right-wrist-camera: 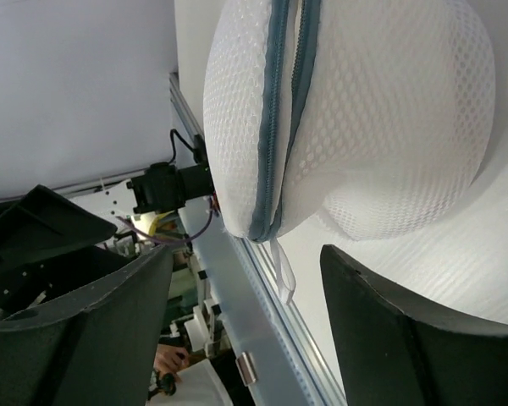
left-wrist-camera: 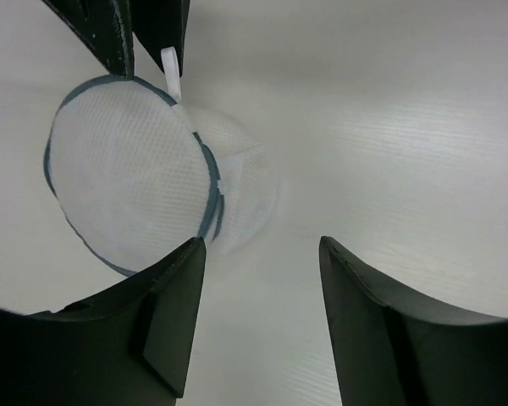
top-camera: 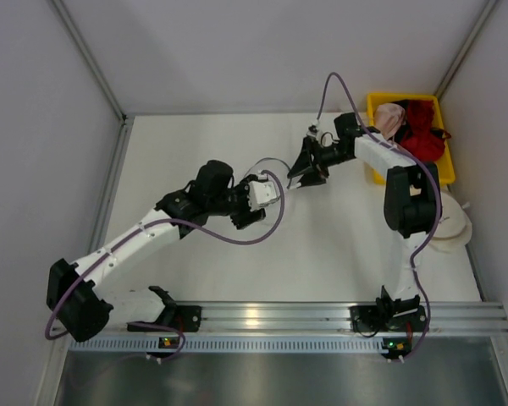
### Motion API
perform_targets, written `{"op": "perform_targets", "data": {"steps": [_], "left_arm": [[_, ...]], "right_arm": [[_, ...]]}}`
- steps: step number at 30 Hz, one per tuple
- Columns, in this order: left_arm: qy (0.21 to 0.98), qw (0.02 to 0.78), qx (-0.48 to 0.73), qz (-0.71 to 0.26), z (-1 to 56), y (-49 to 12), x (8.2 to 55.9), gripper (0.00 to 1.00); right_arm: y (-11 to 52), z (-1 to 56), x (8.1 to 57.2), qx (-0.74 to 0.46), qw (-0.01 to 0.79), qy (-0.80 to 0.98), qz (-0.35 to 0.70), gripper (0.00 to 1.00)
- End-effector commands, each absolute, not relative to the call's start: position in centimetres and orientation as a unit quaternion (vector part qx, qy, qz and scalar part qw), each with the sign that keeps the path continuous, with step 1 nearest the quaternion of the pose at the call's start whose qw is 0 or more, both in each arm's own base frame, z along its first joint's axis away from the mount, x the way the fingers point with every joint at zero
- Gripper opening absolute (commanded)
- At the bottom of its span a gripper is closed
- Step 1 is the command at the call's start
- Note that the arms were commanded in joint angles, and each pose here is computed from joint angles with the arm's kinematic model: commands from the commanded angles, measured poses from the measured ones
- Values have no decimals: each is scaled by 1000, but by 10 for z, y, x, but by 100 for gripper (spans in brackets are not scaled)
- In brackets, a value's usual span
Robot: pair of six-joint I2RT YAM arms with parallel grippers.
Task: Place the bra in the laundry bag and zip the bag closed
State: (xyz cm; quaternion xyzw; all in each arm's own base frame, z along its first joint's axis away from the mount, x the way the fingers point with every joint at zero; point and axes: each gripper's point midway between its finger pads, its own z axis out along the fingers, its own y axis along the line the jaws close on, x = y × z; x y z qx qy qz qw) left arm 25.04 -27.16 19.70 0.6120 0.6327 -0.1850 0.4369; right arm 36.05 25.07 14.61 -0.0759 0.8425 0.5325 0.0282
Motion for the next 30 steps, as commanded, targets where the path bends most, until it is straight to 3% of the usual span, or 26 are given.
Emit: {"op": "perform_targets", "data": {"steps": [1,8,15,16,25,29,30], "left_arm": [[725,404,488,-269,200,-270,226,61],[809,314,371,-331,167,-274,206,55],[842,315,260,-352,148,-284,236,60],[842,319,246,-360,150,-288,241,60],[859,309,128,-387,139,-293,297,60],[862,314,113,-382,136,-287,311,59],[863,313,109,-381,135,-286,314,59]], "right_arm": [[249,164,347,-91,28,833,544,70],[266,145,347,-89,10,828,554,66],[280,135,353,-85,8,820,566,59],[282,134,353,-79,2,819,568,56],[292,136,348,-26,14,783,621,0],[292,152,356,22,52,744,665,0],[288,154,354,82,17,732,676,0]]}}
